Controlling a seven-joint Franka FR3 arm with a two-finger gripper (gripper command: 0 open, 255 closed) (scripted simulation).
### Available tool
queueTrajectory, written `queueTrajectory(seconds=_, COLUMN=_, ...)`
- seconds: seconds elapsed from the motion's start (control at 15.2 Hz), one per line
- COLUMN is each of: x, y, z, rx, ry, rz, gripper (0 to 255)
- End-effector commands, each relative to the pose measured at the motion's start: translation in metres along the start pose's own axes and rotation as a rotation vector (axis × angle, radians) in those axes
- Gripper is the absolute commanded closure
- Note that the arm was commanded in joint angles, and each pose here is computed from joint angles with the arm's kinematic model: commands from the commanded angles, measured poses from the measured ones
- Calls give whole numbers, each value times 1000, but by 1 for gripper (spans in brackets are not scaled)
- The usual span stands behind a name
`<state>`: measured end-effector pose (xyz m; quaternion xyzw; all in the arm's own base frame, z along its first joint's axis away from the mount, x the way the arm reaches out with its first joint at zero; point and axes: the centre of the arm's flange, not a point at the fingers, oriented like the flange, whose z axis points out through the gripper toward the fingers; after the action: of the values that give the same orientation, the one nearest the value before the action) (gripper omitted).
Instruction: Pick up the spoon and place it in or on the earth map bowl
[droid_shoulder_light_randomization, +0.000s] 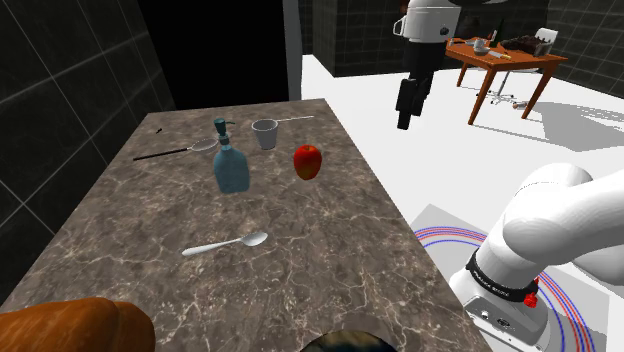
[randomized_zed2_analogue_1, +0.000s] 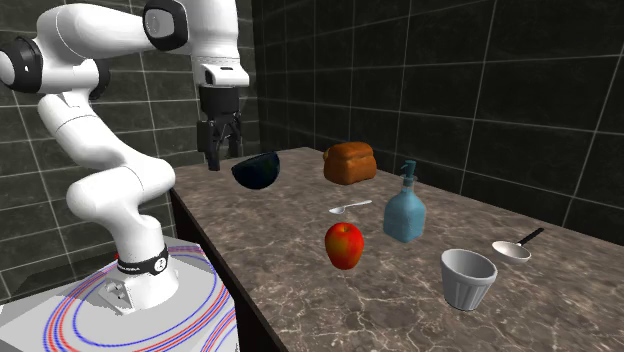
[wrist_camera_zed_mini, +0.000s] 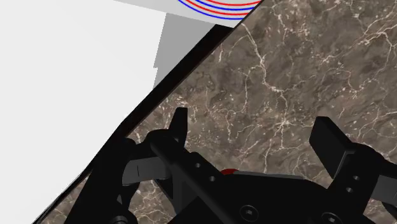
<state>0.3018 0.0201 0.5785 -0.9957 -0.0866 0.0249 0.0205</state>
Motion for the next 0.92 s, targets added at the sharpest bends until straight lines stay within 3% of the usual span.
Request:
queueTrajectory(seconds=0.0, x=0, y=0, z=0, rx=0, ry=0, rz=0, gripper=0)
queueTrajectory(seconds=0.86, x=104, y=-91, z=82, rx=43, ry=71, rz=-206, gripper=0)
